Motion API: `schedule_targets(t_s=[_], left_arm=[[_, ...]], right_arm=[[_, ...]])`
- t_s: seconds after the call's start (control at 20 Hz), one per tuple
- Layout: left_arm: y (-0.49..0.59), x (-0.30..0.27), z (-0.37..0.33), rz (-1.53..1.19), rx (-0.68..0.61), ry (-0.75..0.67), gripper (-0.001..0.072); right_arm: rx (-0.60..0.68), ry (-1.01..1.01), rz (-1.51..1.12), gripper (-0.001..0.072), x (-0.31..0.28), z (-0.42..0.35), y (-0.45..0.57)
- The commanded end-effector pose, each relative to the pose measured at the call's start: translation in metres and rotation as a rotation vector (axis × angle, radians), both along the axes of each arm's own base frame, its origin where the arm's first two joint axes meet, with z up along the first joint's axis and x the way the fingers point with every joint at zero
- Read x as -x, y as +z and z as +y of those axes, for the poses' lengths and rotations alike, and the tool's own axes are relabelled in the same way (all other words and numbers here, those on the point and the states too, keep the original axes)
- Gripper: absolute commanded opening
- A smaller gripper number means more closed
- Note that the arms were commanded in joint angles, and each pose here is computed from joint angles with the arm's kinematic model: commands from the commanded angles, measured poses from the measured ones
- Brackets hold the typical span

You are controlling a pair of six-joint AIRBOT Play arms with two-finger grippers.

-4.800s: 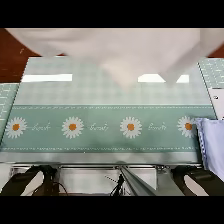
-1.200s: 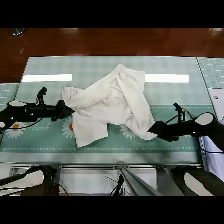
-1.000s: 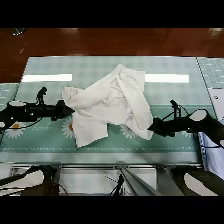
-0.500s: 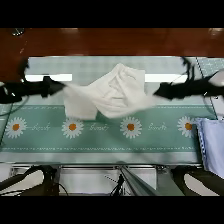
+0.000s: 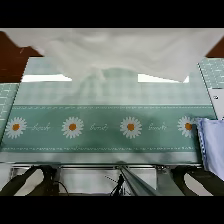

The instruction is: Fold the shirts.

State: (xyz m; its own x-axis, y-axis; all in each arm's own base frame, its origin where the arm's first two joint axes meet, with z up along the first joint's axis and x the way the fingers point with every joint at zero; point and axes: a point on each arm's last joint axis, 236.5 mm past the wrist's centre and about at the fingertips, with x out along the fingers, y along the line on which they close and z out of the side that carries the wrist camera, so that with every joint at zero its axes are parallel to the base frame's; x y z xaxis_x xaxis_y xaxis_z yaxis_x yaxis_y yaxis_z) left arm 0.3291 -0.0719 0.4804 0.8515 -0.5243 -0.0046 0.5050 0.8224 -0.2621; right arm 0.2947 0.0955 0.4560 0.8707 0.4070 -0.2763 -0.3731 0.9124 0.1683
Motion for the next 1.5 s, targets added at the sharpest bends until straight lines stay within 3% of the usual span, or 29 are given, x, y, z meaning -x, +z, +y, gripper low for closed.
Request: schedule_targets(t_s=[0.0,0.3,0.45,0.6,0.9,1.2,1.45], left_arm=[[0.069,0.085,0.016,-0.201,-0.161,0.284,0.0023],[0.07,0.196,0.028,-0.27,-0.305,0.525,0.0023],[0.039,0.202,0.039,-0.181,-0.296,0.484,0.0023],[-0.035,0.153,0.038,0.054,-0.296,0.395,0.0023],[-0.237,0.016,0.043,0.507,-0.306,0.331,0.0023],[-0.368,-0.111,0.045,0.704,-0.145,0.36,0.0024],[-0.434,-0.181,0.038,0.804,-0.024,0.362,0.0024]], right_arm=[[0.039,-0.059,-0.171,0.0035,0.091,-0.014,0.048],[0.072,-0.058,-0.142,0.0036,0.178,-0.015,0.029],[0.073,-0.051,0.037,0.0036,0.171,-0.014,-0.019],[0.059,-0.008,0.252,0.0036,0.138,-0.006,-0.086],[-0.048,-0.036,0.505,0.0035,0.017,-0.002,-0.239],[-0.096,-0.134,0.689,0.0035,-0.111,-0.014,-0.37],[-0.141,-0.182,0.77,0.0035,-0.206,-0.027,-0.431]])
